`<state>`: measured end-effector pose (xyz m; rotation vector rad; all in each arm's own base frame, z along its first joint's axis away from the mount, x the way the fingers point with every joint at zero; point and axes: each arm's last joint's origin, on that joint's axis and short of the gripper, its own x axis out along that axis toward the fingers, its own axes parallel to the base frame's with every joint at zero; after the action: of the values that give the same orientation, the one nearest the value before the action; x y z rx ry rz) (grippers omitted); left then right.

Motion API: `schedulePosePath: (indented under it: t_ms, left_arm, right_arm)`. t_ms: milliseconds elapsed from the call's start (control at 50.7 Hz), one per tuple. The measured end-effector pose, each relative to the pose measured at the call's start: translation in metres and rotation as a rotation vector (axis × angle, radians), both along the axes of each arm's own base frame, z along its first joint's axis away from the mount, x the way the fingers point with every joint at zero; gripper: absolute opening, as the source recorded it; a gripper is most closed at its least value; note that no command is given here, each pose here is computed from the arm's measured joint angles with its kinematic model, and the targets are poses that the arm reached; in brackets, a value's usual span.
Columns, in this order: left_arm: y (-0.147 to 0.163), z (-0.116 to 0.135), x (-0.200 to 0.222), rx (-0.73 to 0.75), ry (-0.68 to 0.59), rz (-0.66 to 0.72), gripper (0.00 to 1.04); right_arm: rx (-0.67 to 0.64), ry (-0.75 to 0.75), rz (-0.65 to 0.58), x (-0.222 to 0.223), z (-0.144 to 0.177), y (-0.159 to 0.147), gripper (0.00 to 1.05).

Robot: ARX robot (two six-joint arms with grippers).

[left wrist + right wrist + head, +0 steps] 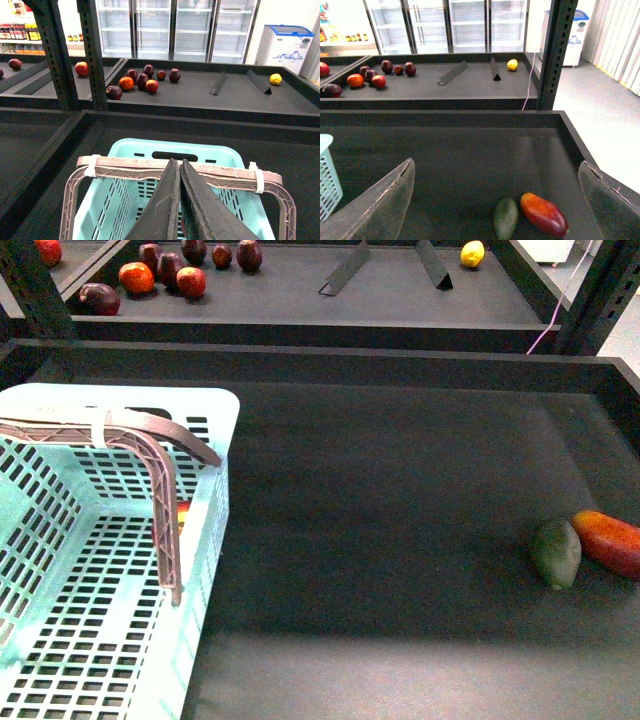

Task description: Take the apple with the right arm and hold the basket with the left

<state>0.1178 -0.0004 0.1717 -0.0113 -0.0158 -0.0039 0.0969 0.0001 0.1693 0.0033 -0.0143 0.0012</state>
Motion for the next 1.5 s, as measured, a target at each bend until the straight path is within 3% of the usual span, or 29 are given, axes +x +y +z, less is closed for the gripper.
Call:
schedulePosePath:
  t_ms: [1262,1301,1439,1498]
  left_arm:
    - [0.0,-0.003,-0.021,0.0,0.005,0.0,0.03]
    - [0.0,-0.003,-0.021,0.0,0.005,0.0,0.08]
    - [0.0,-0.003,-0.021,0.001,0.005,0.0,0.4]
    - [0.0,-0.003,-0.021,0.001,0.005,0.0,0.49]
  right_arm:
    - [0.0,0.0,0.0,0.0,0.0,0.0,0.96]
    - [0.0,0.0,0.0,0.0,0.0,0.0,0.96]
    - [0.0,0.0,0.0,0.0,0.0,0.0,0.96]
    - [0.0,0.0,0.0,0.0,0.0,0.0,0.96]
